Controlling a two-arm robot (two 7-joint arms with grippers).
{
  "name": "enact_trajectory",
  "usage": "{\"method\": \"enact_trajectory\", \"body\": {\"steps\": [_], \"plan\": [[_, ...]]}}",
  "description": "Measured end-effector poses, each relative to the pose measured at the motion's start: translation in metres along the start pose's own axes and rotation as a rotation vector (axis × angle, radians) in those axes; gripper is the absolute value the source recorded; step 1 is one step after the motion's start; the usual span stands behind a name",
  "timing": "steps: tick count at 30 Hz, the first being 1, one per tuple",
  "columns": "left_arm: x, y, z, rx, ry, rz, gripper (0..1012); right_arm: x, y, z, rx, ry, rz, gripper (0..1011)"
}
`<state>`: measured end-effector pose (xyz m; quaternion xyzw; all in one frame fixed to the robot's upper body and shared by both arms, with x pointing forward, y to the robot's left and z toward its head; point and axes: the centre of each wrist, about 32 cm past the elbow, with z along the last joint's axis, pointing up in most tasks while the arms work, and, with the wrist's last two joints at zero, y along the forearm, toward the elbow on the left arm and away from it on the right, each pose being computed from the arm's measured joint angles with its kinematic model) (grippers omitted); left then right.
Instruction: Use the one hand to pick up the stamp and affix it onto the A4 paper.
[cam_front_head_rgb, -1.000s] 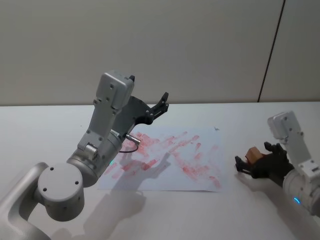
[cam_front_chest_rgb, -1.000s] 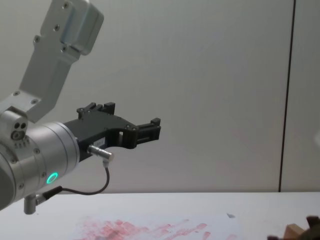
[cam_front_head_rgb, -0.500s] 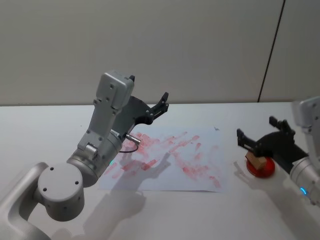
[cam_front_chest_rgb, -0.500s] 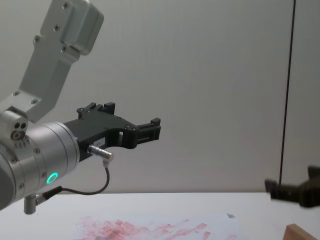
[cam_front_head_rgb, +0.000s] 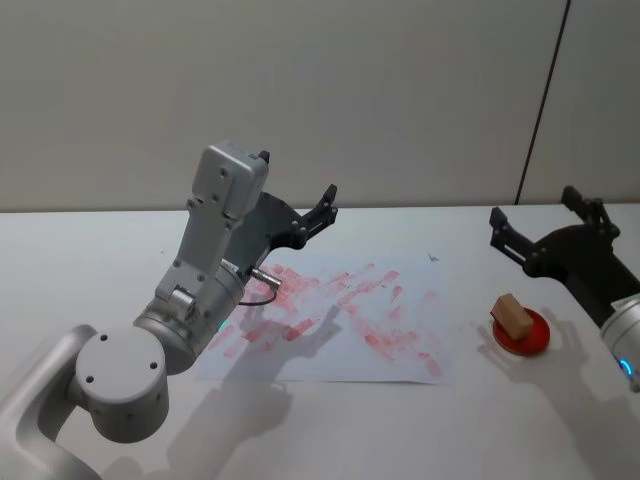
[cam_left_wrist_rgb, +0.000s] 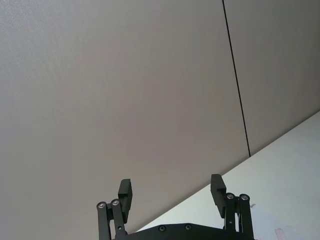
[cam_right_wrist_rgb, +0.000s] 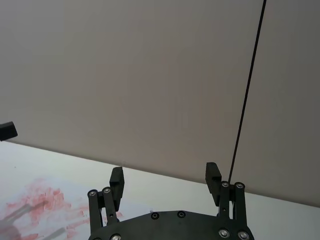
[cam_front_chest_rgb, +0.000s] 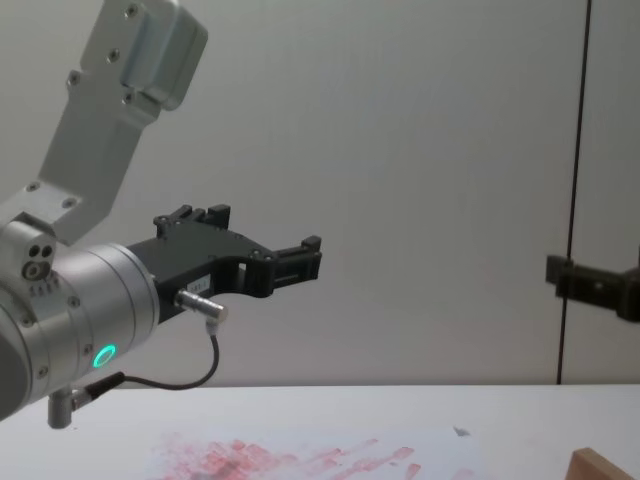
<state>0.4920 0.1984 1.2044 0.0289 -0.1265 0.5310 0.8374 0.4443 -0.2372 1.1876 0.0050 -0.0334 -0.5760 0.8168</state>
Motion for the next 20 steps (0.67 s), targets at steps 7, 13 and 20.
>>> {"method": "enact_trajectory", "body": {"steps": [7, 13, 20], "plan": [[0.0000, 0.0000, 0.0000, 0.000, 0.000, 0.000, 1001, -0.0002, -0.0009, 0.0010, 0.012, 0.005, -0.003, 1001], [0.0000, 0.0000, 0.0000, 0.000, 0.000, 0.000, 1001, -0.0003, -0.0009, 0.0012, 0.013, 0.005, -0.002, 1001], [0.0000, 0.0000, 0.0000, 0.000, 0.000, 0.000, 1001, -0.0004, -0.0009, 0.0012, 0.014, 0.006, -0.002, 1001]]}}
